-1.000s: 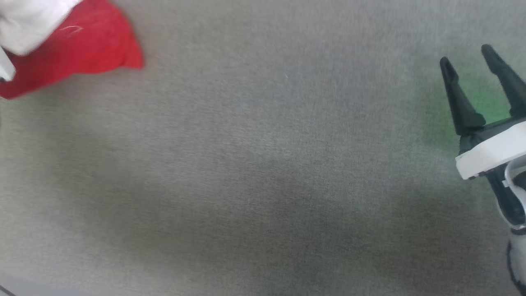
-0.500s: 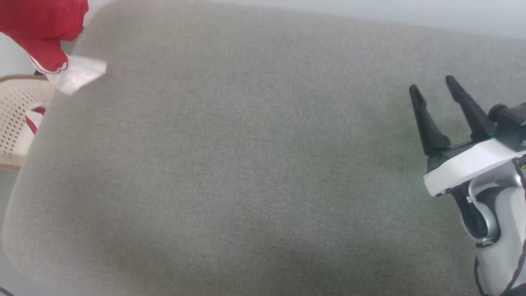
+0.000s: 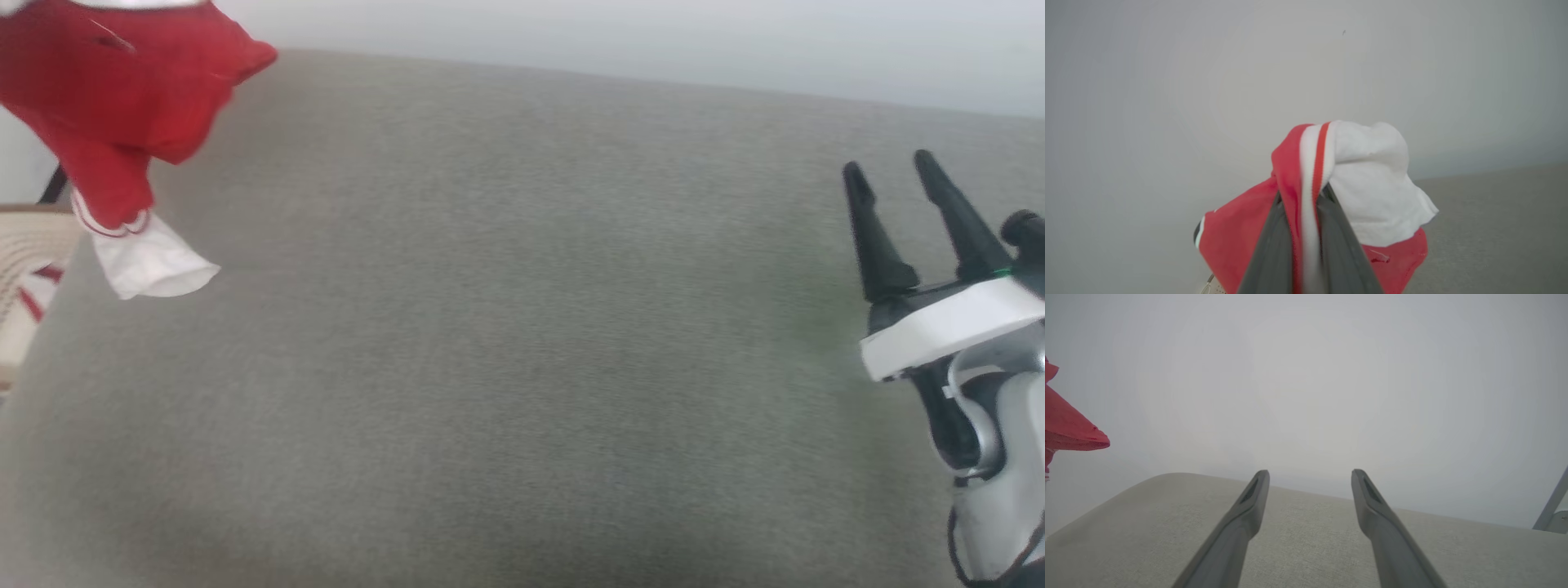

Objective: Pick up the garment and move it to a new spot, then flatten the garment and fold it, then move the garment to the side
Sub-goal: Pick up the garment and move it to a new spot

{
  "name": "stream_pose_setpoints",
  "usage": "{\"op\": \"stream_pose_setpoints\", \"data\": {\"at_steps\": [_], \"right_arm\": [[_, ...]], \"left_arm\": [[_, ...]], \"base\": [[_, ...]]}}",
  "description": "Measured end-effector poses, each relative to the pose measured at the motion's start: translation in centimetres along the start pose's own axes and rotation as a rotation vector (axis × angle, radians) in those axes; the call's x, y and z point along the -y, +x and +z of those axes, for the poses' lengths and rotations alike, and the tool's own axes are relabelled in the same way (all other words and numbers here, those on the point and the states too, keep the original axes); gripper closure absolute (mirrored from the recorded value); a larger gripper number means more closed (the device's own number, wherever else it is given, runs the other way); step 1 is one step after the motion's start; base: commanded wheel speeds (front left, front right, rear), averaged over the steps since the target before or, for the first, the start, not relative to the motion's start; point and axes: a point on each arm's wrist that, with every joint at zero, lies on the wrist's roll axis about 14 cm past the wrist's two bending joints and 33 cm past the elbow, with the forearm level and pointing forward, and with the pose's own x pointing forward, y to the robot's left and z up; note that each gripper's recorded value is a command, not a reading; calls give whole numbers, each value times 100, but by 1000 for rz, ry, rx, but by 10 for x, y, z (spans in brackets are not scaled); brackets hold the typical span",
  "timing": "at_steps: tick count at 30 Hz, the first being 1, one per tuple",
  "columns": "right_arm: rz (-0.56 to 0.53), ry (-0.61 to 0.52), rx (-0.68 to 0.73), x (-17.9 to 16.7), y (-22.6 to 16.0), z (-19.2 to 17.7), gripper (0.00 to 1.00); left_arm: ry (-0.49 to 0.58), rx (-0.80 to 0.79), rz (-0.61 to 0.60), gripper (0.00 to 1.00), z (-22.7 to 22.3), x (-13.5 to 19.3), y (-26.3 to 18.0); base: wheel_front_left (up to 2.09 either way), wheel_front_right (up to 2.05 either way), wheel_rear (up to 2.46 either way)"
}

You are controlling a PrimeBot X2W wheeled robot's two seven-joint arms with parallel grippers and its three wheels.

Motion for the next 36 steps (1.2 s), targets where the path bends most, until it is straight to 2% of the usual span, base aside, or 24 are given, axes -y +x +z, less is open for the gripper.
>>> {"op": "stream_pose_setpoints", "data": {"at_steps": [3, 5, 11, 16, 20, 28, 36], "right_arm": [[-63, -13, 26, 21, -9, 10, 0], [-84, -17, 32, 29, -12, 13, 0], [-232, -49, 72, 77, -38, 28, 0], [-342, -74, 74, 110, -60, 31, 0], [-404, -80, 65, 128, -75, 27, 0], [-481, -65, 21, 146, -97, 7, 0], [-494, -49, -26, 147, -104, -12, 0]], "left_arm": [[13, 14, -77, 100, 9, 35, -2], [21, 19, -100, 100, 12, 46, -3], [42, 47, -273, 100, 25, 125, -7], [65, 7, -398, 100, 12, 186, -4], [73, -90, -506, 100, -20, 234, 0], [39, -362, -713, 100, -112, 321, -11], [-7, -618, -816, 100, -195, 371, -31]], "base": [[0, 0, 0], [0, 0, 0], [0, 0, 0], [0, 0, 0], [0, 0, 0], [0, 0, 0], [0, 0, 0]]}}
